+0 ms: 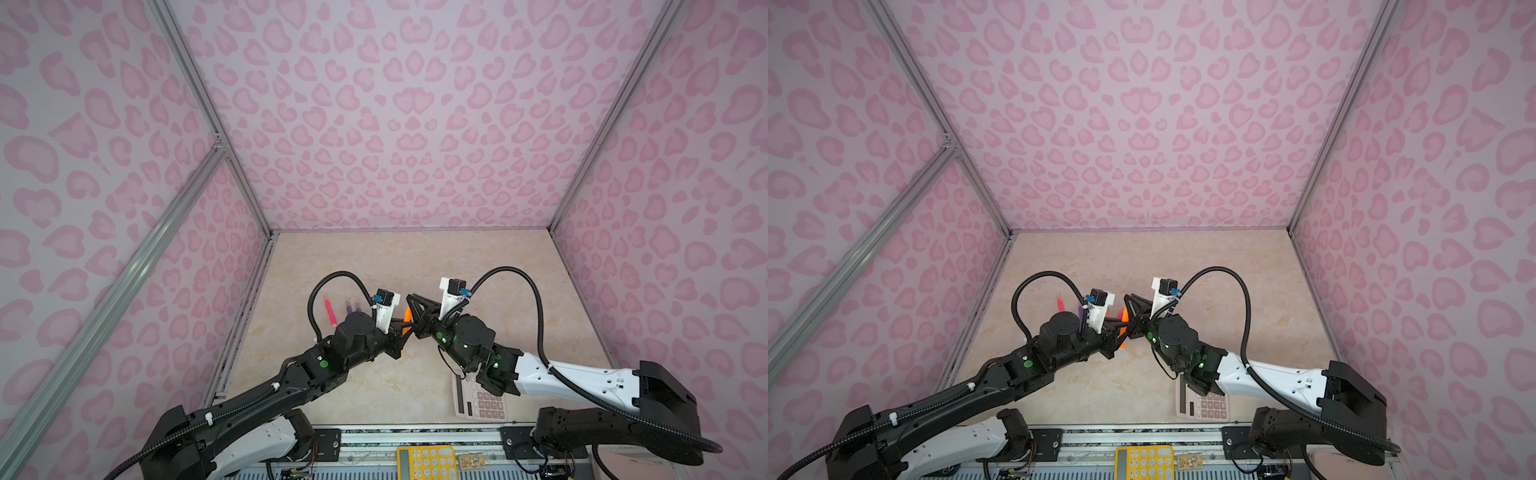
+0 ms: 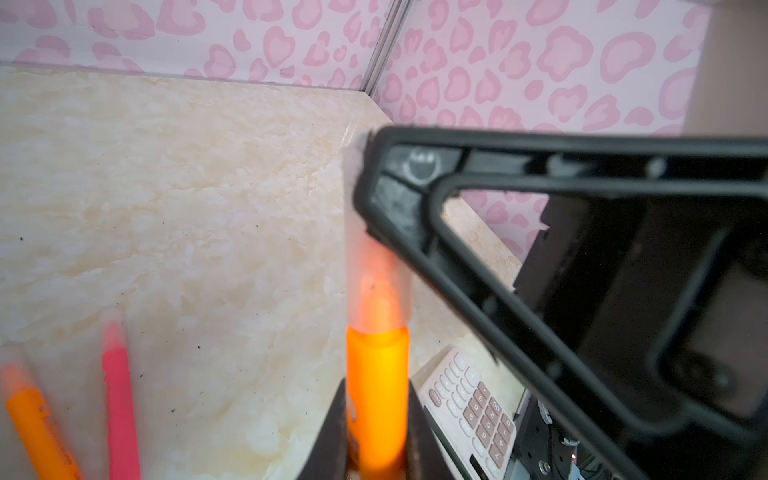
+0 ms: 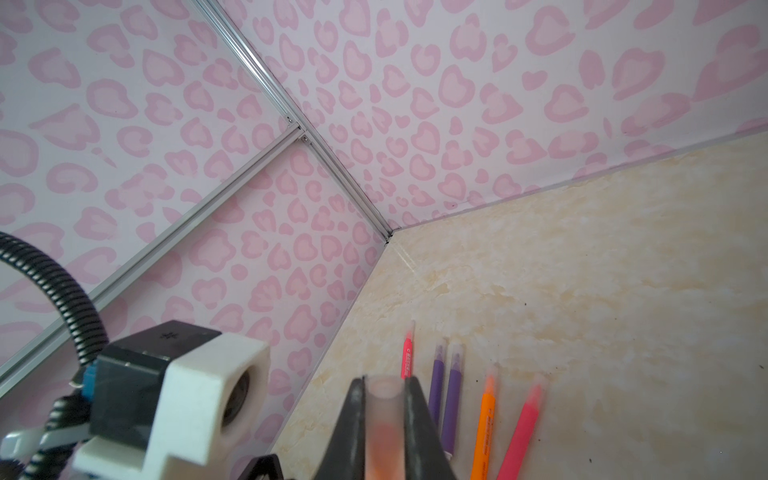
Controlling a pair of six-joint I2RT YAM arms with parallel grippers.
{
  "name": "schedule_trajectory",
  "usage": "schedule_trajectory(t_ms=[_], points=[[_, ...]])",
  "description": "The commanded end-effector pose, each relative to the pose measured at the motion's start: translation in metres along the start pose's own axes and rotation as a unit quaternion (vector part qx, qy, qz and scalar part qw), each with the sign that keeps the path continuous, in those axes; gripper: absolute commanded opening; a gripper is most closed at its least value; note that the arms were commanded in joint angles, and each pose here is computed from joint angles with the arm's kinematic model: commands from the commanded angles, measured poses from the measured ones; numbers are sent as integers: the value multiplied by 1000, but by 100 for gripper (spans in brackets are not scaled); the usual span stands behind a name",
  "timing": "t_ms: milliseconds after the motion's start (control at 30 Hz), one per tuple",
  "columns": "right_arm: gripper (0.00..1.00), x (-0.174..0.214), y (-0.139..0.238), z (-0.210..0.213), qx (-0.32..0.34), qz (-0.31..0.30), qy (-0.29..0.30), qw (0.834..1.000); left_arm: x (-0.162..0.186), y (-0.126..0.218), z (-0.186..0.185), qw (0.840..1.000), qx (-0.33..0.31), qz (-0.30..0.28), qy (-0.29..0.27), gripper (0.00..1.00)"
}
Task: Insert the pens into the pen caps
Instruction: 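Press the cap down onto the orange marker with the right gripper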
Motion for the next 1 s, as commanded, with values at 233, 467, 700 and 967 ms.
schedule_trajectory(t_ms=[233, 467, 700, 967], points=[[25, 5, 4, 2, -11, 25, 25, 999, -16, -2, -12, 998, 42, -35, -15, 3], [51, -4, 7, 0, 10, 5, 32, 999, -15, -5, -12, 999, 44, -28, -16, 3], [57, -18, 6, -3, 29, 4, 40, 999, -14, -9, -12, 999, 45, -22, -15, 3], [52, -29, -10, -9, 15, 45, 25, 999, -13, -9, -12, 999, 45, -20, -17, 3]])
Point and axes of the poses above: each gripper's point midway between its finger pads, its own y axis back along the fingers, its own z axis along the line the jaws close on, x = y × z, the point moved 8 cm from there along y, back along the fingers, and after that the axes turned 3 degrees about -y, right-handed, at the moved point
